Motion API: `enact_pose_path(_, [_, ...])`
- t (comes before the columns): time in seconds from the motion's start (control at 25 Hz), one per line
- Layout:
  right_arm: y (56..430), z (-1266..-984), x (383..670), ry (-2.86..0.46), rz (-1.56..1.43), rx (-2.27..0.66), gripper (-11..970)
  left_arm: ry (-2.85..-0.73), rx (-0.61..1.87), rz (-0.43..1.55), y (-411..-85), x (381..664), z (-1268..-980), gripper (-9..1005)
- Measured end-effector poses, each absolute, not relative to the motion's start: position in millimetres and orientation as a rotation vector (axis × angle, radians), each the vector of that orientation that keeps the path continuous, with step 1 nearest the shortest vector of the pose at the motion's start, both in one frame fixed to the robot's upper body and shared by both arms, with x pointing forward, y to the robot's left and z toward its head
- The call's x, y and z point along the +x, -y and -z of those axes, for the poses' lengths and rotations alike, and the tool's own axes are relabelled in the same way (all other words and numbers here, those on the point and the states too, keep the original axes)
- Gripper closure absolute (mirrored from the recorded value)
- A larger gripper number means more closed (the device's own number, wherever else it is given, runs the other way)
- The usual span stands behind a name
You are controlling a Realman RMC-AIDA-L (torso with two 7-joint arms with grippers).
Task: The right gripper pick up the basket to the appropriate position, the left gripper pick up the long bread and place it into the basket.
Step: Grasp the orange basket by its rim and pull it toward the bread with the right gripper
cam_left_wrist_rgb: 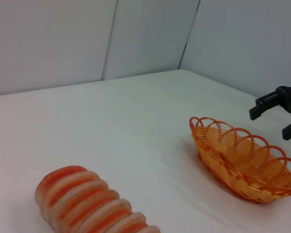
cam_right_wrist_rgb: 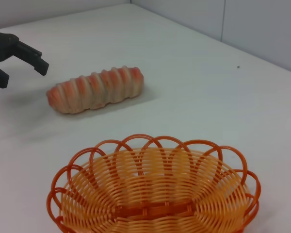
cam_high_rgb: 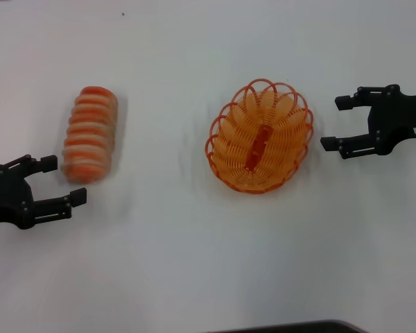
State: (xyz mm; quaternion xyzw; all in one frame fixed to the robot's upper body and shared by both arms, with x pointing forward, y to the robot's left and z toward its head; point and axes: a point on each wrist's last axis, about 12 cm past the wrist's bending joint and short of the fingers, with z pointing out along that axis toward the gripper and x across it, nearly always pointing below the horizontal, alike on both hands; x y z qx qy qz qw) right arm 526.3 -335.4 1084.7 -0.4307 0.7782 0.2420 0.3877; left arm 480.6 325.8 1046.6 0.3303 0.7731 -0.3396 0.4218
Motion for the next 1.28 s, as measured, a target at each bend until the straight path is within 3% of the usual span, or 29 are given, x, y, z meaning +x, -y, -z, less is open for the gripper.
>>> enact_pose_path(0.4, [335, -1086, 527, -1.971, -0.627, -1.083, 68, -1.933, 0.827, 0.854, -324, 481, -1047, 67])
enact_pose_path(0.64, [338, -1107, 530, -1.914, -0.785, -0.840, 68, -1.928, 0.828, 0.869, -323, 480, -1047, 70])
enact_pose_path(0.96, [332, -1147, 577, -2.133, -0.890, -0.557, 69, -1.928, 0.825, 0.878, -322, 478, -1045, 73])
enact_pose_path(1.28, [291, -1174, 621, -2.393, -0.644, -0.741, 69, -1.927, 0.829, 0.879, -321, 479, -1045, 77])
